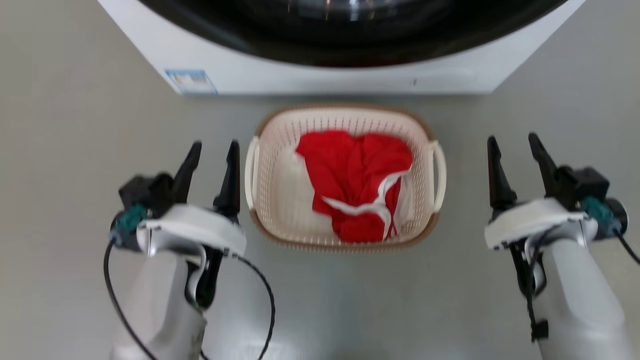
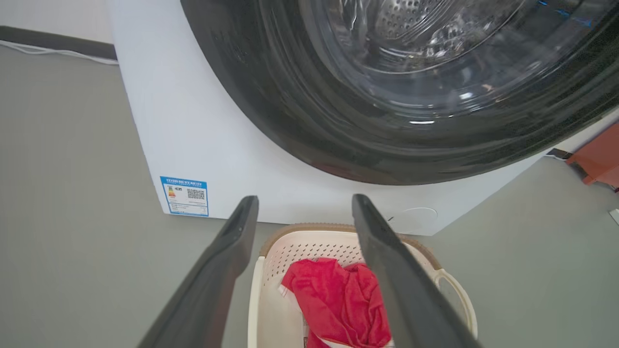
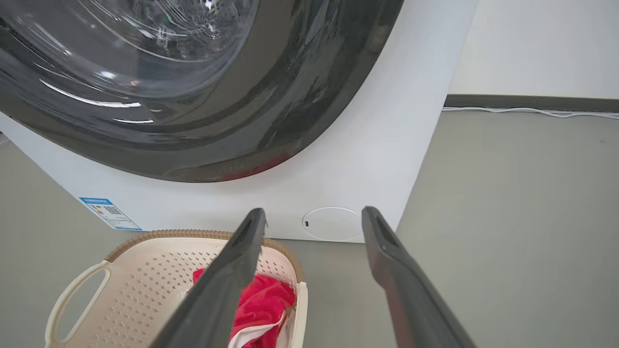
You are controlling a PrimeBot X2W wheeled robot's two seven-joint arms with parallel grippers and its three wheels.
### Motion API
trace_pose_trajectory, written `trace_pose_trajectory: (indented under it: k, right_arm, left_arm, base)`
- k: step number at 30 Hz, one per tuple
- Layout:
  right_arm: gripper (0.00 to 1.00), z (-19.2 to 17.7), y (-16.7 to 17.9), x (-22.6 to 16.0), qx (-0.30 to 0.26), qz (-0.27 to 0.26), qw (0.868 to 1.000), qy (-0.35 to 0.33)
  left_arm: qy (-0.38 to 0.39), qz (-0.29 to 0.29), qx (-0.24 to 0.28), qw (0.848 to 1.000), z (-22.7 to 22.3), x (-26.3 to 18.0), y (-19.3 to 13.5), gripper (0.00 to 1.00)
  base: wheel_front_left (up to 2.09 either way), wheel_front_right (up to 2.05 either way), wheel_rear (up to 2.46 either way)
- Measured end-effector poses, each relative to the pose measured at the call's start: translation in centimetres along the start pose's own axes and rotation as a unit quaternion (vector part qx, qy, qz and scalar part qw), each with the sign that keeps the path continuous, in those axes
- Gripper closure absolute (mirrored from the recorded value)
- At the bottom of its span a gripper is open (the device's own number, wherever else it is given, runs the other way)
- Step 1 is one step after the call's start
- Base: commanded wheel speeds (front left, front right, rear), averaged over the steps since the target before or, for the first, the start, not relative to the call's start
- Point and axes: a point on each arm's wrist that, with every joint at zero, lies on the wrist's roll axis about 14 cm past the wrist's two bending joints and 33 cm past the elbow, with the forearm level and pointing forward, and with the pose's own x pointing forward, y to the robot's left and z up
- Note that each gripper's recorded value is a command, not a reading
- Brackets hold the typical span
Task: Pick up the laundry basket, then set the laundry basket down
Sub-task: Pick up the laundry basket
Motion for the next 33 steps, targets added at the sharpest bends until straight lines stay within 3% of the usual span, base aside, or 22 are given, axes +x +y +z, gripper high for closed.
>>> trace_pose_trajectory:
  k: [7,15,33]
  right_arm:
    - [0.0,-5.9,0.5,3.3,-0.008,0.01,0.997,0.081]
    - [0.0,-9.9,0.7,5.6,-0.009,0.015,0.992,0.128]
    - [0.0,-18.1,2.1,6.9,-0.012,0.04,0.977,0.209]
  left_arm:
    - [0.075,0.014,0.003,0.997,-5.7,3.0,1.8,0.0]
    - [0.145,0.022,0.01,0.989,-10.9,4.8,3.0,0.0]
    - [0.223,0.04,0.013,0.974,-18.0,7.2,5.4,0.0]
  base:
    - [0.0,0.0,0.0]
    - [0.0,0.0,0.0]
    - [0.0,0.0,0.0]
